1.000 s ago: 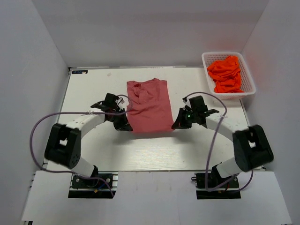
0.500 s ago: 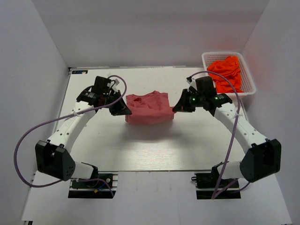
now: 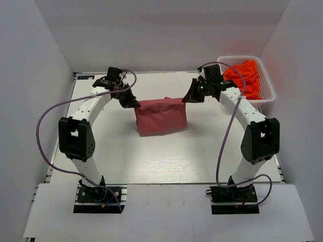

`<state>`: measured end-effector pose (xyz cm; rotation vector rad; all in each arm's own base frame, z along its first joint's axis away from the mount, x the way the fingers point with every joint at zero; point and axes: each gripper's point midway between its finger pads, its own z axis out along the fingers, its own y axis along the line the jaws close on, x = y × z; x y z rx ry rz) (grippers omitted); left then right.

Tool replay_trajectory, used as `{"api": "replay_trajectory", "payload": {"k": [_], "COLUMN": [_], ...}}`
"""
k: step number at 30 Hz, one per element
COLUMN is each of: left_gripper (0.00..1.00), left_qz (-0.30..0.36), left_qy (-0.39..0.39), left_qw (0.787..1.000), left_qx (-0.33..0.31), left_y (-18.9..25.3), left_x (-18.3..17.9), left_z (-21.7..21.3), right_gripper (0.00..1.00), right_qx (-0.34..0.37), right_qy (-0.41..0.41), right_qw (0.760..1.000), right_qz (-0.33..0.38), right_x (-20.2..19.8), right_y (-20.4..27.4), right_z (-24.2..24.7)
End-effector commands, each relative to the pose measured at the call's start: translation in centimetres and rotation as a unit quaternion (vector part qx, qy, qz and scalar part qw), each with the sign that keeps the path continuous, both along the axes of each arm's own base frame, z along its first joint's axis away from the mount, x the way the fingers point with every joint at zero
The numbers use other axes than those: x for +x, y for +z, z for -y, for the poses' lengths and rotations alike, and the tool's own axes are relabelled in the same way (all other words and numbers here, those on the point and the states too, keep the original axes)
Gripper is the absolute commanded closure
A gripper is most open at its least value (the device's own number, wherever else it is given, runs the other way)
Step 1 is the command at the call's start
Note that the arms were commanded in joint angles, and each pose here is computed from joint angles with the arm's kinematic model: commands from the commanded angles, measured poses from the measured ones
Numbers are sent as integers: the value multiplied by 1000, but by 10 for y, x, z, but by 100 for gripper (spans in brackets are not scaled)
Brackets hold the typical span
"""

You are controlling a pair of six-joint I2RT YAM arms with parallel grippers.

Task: Fold and stack the t-shirts
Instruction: Fold the long partially folded tshirt into a neat square

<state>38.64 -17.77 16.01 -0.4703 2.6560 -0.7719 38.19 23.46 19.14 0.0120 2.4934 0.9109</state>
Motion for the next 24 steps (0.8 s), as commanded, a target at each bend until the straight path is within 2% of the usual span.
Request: {"api": "replay_trajectory", "payload": {"k": [1, 13, 16, 17, 18, 19, 20, 21, 22, 23, 24], "left_gripper": [100, 100, 100, 100, 99, 97, 91, 51, 16, 0, 0], "left_qz": [68, 62, 94, 121, 112, 133, 136, 114, 113, 128, 137], "left_qy": [14, 22, 21, 20, 24, 25, 25, 25, 22, 19, 15], "left_qw": [998, 998, 995, 992, 993, 991, 990, 993, 993, 991, 990], "left_qx": [-12, -22, -21, -26, -19, -19, -20, -16, -20, -20, -18], "left_y": [35, 7, -1, 6, -15, -8, -11, -34, -34, -19, -12], "left_x": [38, 99, 128, 143, 154, 170, 178, 182, 186, 192, 194], "left_z": [-5, -12, -9, -7, -7, -10, -9, -8, -6, -6, -6], "right_gripper": [100, 100, 100, 100, 100, 100, 91, 66, 10, 9, 9], "right_qx": [25, 47, 46, 39, 39, 35, 34, 41, 39, 54, 51], "right_qy": [-9, -5, -24, -31, -46, -52, -54, -53, -47, -35, -34], "right_qw": [999, 998, 997, 997, 996, 997, 997, 995, 996, 995, 996], "right_qz": [40, 39, 50, 51, 64, 50, 51, 70, 63, 78, 66], "right_x": [28, 79, 104, 118, 131, 145, 152, 165, 176, 184, 181], "right_y": [28, 8, -8, -28, -30, -56, -61, -51, -68, -49, -49], "right_z": [-1, -7, -5, -5, -2, -3, -3, -4, -8, -13, -13]}}
